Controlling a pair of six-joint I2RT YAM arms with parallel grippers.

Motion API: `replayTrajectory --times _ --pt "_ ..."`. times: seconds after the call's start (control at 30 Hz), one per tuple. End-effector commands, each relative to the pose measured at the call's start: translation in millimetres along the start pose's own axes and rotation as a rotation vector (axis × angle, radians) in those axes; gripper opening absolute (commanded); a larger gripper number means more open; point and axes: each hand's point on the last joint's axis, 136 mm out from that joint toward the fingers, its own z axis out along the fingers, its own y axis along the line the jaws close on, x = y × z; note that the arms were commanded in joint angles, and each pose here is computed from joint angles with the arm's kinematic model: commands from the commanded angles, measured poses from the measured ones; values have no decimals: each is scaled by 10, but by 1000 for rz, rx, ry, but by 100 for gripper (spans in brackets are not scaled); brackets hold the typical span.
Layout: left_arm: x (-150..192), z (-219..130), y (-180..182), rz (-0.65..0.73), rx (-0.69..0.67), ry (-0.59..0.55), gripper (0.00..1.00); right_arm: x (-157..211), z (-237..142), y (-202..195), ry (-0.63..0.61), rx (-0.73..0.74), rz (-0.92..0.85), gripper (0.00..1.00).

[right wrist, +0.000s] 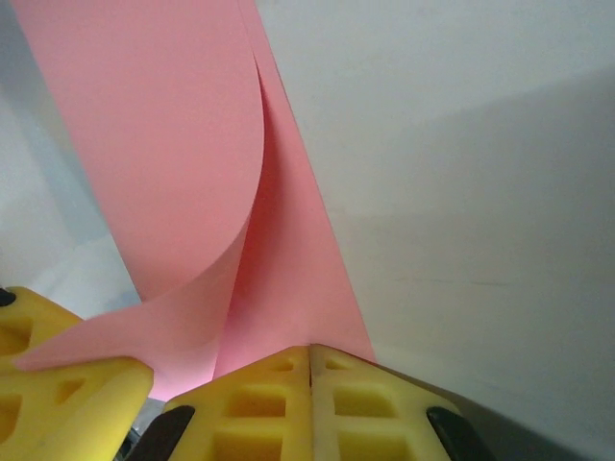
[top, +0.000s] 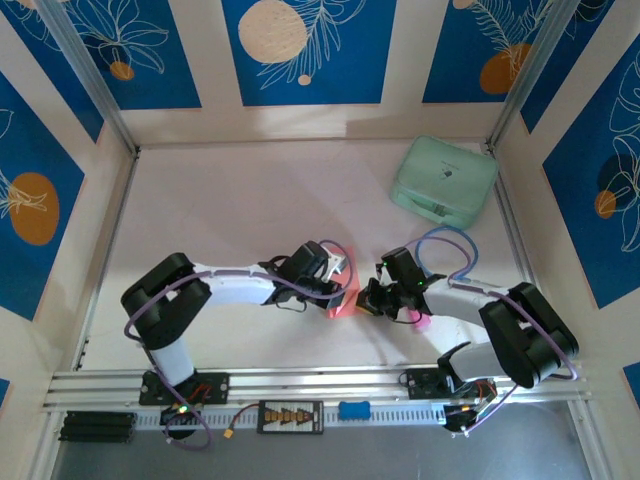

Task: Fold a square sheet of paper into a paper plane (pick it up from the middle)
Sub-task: Fold the triangle a second time at the center of the table.

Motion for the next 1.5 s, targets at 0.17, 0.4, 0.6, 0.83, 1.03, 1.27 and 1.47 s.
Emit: replayTrajectory --times 0.17,0.4,0.6,0.83,1.03,1.27,1.47 --pt "-40 -26 -43 24 22 26 1 13 12 -132 11 60 11 0" --pt "-60 19 -58 -14 54 1 0 -42 -41 135 -6 -16 -41 0" --pt "-58 23 -76 -21 67 -5 0 -18 -11 246 1 -64 -39 0" --pt "-58 23 -60 -27 62 -4 0 -2 50 294 10 -102 -24 0" --pt "-65 26 -71 -27 64 -6 0 24 127 173 23 -60 11 0" --pt "-67 5 -18 -34 45 -14 0 84 165 -141 31 49 39 0" --pt "-69 -12 96 -51 25 -27 0 68 128 -172 31 60 30 0"
